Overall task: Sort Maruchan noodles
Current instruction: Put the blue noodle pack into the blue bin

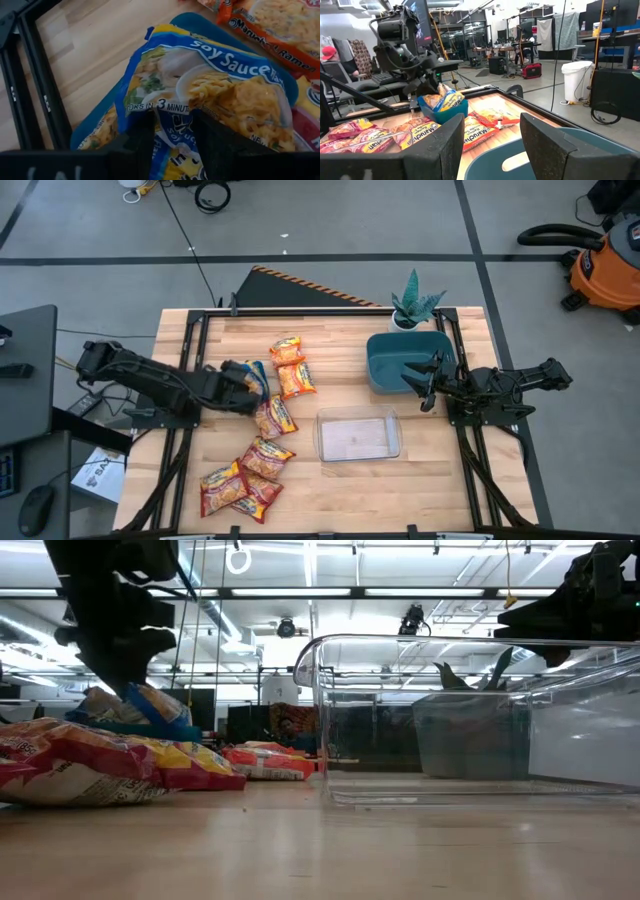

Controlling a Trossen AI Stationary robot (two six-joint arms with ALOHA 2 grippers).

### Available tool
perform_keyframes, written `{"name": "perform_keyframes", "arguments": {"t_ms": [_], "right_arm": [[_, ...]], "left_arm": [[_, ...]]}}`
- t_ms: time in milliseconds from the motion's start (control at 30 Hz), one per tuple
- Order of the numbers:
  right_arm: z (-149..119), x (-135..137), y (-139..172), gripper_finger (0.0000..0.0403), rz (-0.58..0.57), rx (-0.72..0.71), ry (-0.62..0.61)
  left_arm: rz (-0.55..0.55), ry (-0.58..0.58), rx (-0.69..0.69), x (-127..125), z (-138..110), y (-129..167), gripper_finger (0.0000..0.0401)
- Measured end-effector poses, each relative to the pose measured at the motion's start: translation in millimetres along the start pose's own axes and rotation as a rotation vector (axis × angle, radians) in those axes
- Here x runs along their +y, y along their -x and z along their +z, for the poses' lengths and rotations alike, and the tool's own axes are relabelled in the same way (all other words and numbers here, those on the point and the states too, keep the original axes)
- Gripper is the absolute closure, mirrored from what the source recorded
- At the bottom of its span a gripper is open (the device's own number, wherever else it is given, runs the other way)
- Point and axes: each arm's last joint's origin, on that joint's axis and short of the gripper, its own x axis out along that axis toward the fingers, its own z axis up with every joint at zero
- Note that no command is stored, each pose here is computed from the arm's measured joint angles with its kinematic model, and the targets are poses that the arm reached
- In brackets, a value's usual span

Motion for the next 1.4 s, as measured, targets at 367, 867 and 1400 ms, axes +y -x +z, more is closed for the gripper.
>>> {"name": "perform_keyframes", "arguments": {"t_ms": [367, 867, 1400], "right_arm": [[0, 0, 0, 0.0204, 0.0, 0.0, 0.0], [0, 0, 0, 0.0204, 0.0, 0.0, 0.0], [0, 0, 0, 0.0204, 0.0, 0.0, 0.0]], "left_arm": [[0.002, -0.037, 0.073, 8, 31, 40, 0.0259], [0.073, 0.053, 0.047, 10, 16, 7, 0.0259], [0.031, -0.048, -0.023, 8, 36, 11, 0.0259]]}}
